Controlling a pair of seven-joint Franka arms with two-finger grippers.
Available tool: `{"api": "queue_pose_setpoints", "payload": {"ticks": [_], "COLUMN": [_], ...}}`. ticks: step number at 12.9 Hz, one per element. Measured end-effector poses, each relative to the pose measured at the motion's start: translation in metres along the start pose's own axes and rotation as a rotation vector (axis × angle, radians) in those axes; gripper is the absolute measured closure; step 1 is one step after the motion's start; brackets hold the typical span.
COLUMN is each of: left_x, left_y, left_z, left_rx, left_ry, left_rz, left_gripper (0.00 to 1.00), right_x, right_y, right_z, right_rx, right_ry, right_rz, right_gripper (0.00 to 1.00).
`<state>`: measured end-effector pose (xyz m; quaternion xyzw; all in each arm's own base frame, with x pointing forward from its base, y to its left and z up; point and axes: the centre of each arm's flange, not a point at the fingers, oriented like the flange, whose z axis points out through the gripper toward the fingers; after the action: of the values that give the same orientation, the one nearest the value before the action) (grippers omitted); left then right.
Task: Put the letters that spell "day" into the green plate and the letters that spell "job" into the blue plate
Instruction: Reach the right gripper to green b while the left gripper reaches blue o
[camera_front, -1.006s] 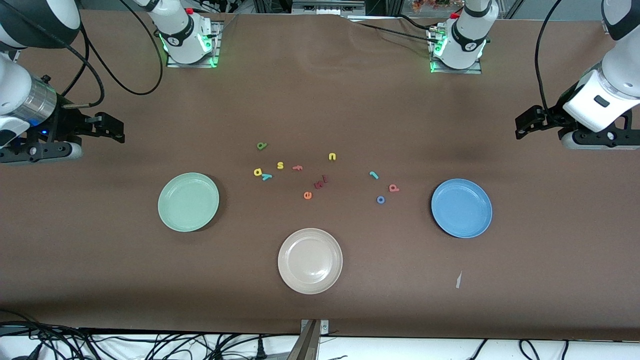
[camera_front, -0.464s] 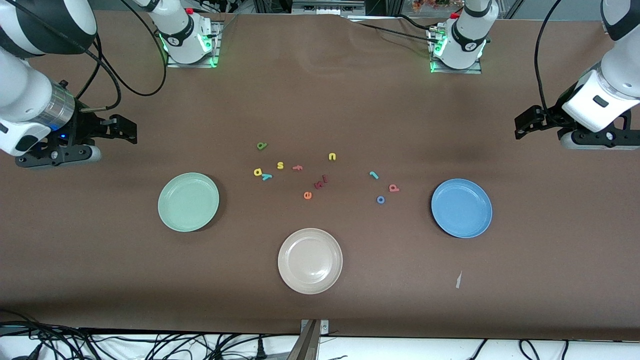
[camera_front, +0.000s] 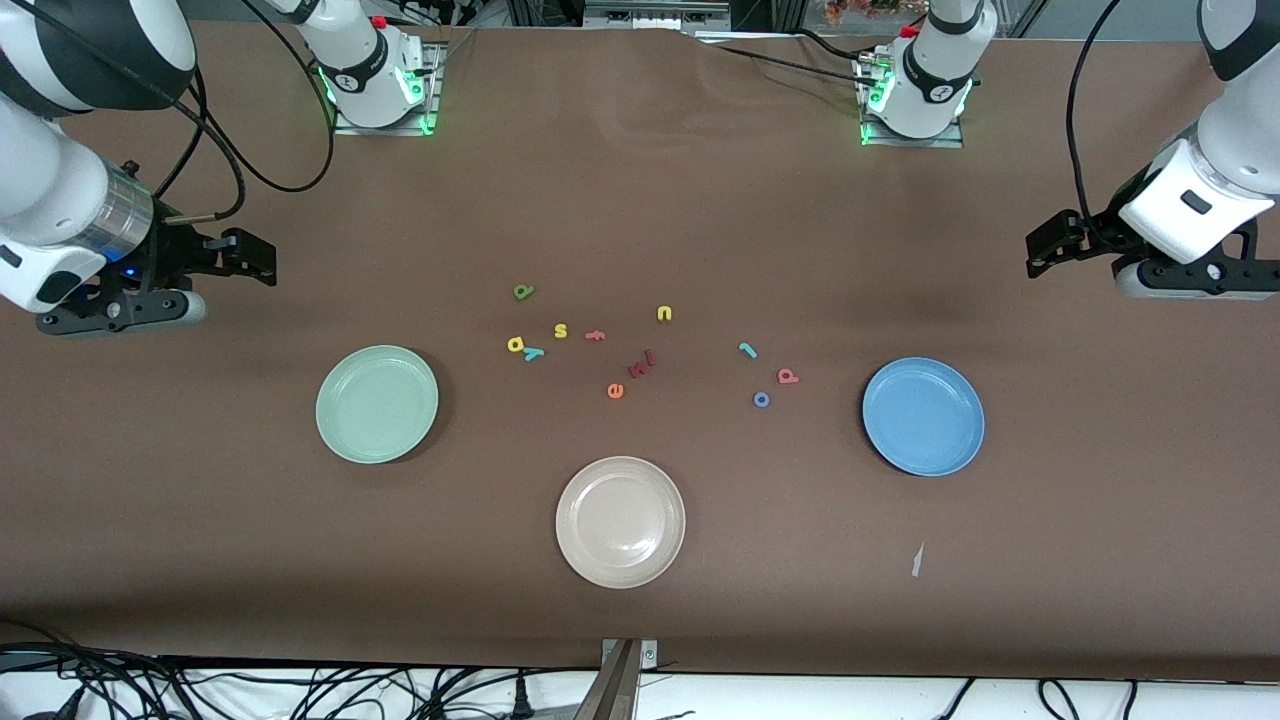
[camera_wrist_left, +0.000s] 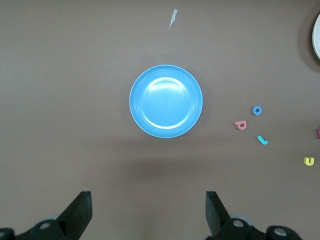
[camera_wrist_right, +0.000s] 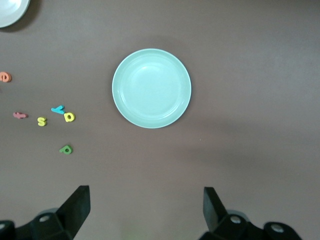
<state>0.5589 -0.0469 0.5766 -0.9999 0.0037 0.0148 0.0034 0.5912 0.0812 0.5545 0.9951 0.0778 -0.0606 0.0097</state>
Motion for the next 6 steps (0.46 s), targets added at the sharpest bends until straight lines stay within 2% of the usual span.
{"api": "queue_pose_setpoints", "payload": {"ticks": [6], "left_x": [0.0], "left_y": [0.0001], "left_z": [0.0001], "left_rx": [0.0], "left_ry": [0.0], "left_rz": [0.001], "left_gripper": [0.0], "right_x": [0.0024], "right_y": [-0.005], "right_z": [0.0083], "right_rx": [0.049], "right_ry": [-0.025], "right_rz": [-0.001], "right_gripper": [0.0]}}
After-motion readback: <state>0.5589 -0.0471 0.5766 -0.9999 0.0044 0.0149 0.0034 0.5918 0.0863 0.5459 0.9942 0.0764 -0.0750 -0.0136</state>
